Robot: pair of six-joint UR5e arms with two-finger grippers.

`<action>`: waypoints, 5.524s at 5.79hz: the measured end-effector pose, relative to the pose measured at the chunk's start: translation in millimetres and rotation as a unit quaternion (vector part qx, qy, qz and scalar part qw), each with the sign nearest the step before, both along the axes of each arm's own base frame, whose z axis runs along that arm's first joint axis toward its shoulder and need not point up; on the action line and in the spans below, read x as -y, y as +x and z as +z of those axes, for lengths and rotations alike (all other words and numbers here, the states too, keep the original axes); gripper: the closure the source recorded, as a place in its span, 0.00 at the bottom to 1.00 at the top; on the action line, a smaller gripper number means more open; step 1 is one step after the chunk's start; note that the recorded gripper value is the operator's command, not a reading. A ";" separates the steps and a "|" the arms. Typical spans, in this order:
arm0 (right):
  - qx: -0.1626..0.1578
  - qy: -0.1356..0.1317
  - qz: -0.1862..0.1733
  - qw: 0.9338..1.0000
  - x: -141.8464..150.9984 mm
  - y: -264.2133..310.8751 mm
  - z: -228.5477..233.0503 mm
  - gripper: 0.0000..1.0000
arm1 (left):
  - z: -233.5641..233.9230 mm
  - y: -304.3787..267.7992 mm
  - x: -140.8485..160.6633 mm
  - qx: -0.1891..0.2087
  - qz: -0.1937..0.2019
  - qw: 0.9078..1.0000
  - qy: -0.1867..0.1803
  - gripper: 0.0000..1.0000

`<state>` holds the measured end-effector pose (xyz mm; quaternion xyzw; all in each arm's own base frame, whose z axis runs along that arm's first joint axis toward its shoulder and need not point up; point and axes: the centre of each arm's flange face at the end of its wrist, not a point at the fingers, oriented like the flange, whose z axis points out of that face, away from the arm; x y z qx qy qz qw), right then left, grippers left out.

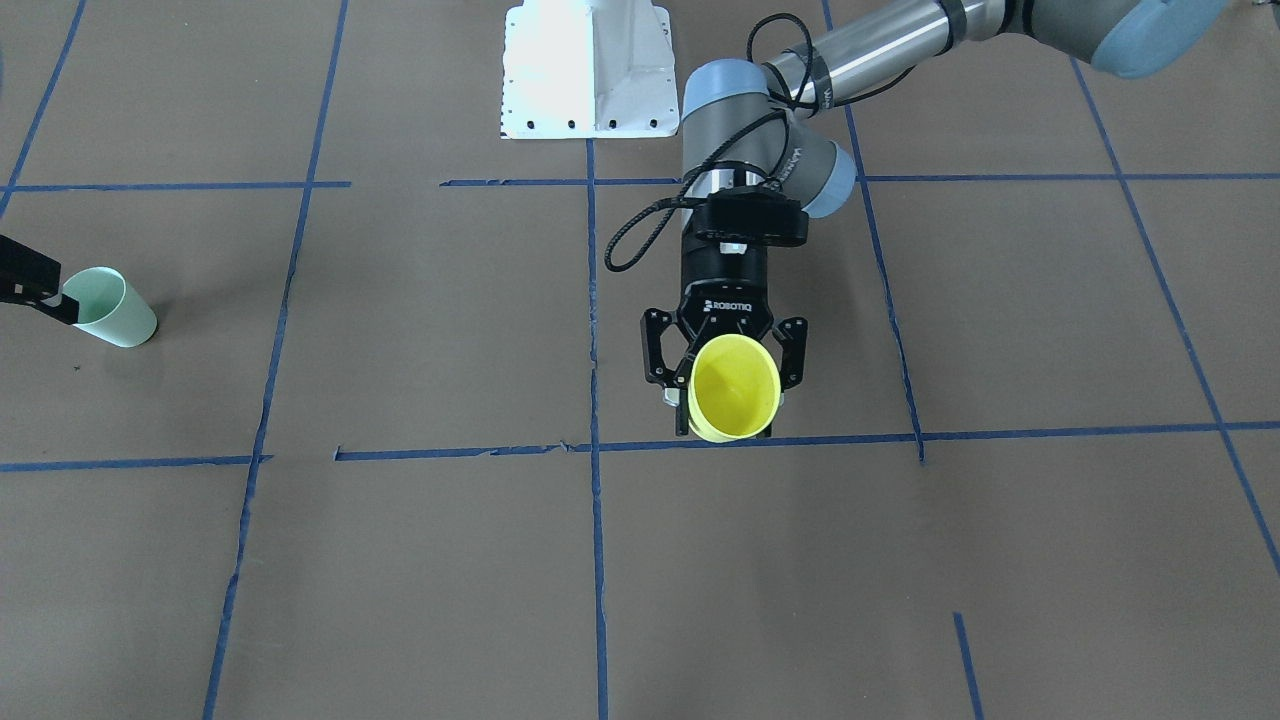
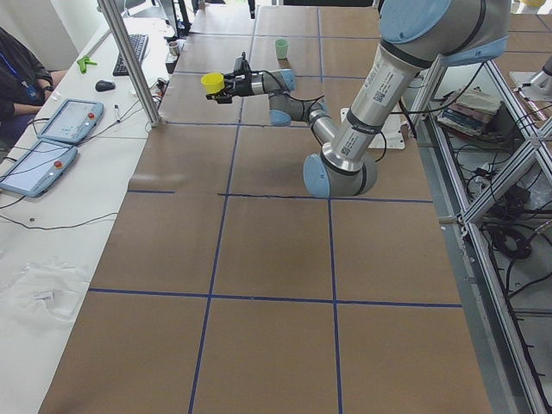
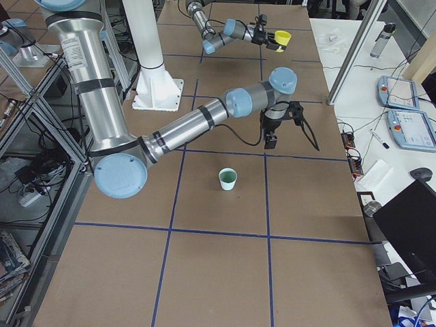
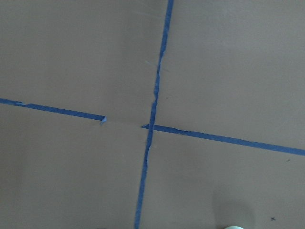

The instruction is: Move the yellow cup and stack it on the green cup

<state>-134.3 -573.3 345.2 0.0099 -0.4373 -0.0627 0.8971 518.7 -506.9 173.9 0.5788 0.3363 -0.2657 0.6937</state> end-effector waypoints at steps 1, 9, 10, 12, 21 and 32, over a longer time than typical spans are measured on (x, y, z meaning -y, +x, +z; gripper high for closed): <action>0.002 -0.027 0.018 0.999 6.3 -21.1 -36.7 0.00 | -9.8 33.8 -18.1 0.006 -0.004 1.000 -0.003 0.57; -0.010 -0.096 0.033 0.995 83.6 -218.5 -255.2 0.00 | -33.0 113.7 -53.8 0.018 -0.007 1.000 -0.024 0.57; -0.015 -0.108 0.029 0.994 84.9 -239.9 -264.9 0.00 | -33.4 113.8 -54.0 0.018 -0.007 1.000 -0.024 0.57; -0.033 -0.122 0.019 0.992 88.0 -280.8 -283.3 0.00 | -33.6 113.8 -54.1 0.016 -0.007 1.000 -0.024 0.57; -0.064 -0.101 -0.014 0.993 64.9 -325.8 -258.1 1.00 | -32.0 113.6 -54.3 0.011 -0.006 1.000 -0.025 0.57; -0.045 -0.085 -0.014 0.995 56.1 -315.1 -284.3 1.00 | -27.2 110.5 -54.0 0.043 -0.001 0.999 -0.021 0.00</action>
